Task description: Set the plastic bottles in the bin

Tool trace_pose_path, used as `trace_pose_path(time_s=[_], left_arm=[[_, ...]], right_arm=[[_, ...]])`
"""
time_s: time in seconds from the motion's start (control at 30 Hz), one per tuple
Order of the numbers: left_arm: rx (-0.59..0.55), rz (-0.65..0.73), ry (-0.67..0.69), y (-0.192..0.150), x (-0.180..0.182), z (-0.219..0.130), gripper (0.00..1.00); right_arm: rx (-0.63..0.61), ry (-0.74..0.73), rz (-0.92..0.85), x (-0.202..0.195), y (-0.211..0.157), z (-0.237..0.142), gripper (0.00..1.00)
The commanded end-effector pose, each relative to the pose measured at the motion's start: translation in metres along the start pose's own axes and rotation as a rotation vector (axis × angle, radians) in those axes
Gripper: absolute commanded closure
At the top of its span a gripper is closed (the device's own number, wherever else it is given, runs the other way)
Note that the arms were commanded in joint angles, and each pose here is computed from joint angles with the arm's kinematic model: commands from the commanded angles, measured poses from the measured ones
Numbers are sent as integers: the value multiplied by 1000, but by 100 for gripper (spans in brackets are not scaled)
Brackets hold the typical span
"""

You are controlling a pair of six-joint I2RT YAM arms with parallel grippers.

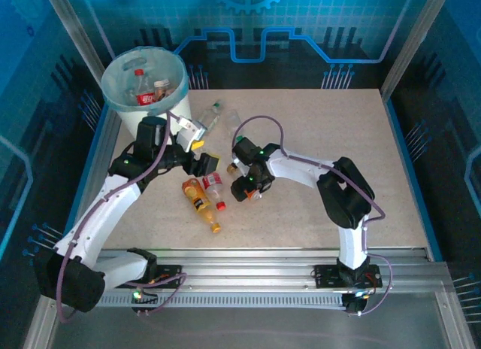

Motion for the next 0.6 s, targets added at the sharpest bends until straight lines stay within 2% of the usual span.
trace_pose_path(time_s=[0.0,0.1,0.17,0.33,0.43,0.57], left_arm=[[-11,7,11,3,-1,-1,13],[-9,6,42,8,3,-1,14],[-9,0,70,12,7,-1,14],[-34,-45,129,24,15,-4,14],[-66,-98,132,36,16,-7,16],[-122,-193,92,59,15,-10,17]], right_arm=[[29,-20,-8,7,-2,6,15],[39,-26,-5,7,-3,10,23],[47,-28,-7,6,-4,10,32],[18,-48,-7,3,-9,-3,38],[-52,-44,-7,2,-9,-23,40],[-235,51,-49,9,-5,-64,42]])
Point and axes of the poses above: each hand's point on the last joint's axis, 136 mm out from that joint toward the fingers, its own z axis out along the fingers, its own x axis along the line the jaws close on, y = z × x, the point moved 7 cm from there along -z, back along the fingers, and after that the axes turned 7 degrees about z, right-handed, at the moved point
